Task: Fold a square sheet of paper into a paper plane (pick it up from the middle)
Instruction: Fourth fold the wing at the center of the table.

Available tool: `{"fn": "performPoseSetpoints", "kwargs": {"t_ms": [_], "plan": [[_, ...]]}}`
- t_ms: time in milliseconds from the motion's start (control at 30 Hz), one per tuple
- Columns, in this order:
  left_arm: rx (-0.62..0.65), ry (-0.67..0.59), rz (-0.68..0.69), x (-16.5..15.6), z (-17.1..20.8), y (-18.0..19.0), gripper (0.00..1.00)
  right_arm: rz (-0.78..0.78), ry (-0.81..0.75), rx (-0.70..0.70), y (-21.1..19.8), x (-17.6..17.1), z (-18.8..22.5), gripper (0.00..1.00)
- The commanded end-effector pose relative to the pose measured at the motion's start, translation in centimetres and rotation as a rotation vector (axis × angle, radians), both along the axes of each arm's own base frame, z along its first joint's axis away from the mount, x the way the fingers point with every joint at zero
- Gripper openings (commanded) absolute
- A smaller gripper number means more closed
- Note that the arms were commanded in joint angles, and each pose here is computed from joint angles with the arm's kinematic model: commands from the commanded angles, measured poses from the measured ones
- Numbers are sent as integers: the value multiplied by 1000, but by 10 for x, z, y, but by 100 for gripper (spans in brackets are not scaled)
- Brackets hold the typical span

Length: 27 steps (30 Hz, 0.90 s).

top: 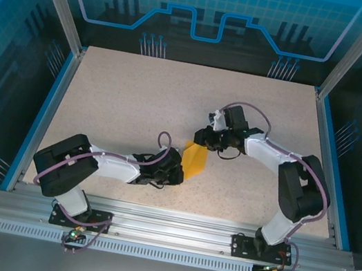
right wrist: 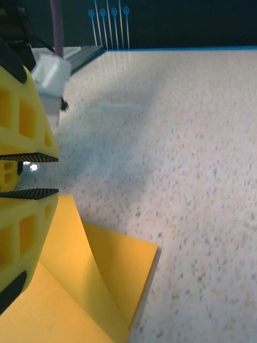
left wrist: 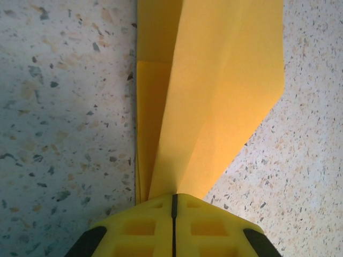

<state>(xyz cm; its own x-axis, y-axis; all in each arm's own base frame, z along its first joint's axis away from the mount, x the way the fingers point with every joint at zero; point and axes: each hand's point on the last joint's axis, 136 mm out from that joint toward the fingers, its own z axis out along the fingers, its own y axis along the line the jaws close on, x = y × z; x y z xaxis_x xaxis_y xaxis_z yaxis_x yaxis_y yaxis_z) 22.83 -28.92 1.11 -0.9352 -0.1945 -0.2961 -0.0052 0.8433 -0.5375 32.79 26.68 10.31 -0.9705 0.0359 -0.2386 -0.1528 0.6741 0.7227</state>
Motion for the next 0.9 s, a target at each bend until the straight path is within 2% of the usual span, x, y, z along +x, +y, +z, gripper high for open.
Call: {"fn": "performPoseSetpoints", "kwargs": {"t_ms": [0, 200, 333, 600, 867], "plan": [[213, 134, 36, -31, -56, 49, 8, 53, 57, -8, 5, -26, -15, 21], [204, 141, 33, -33, -56, 48, 8, 121, 111, -13, 31, -53, -45, 19], [208, 143, 30, -34, -56, 50, 8, 114, 137, -25, 32, -55, -65, 19], [228, 152, 28, -38, -61, 56, 7, 56, 149, -100, 10, -30, -97, 18], [252, 180, 20, -45, -71, 62, 7, 5, 151, -98, -10, 0, -102, 19]]}}
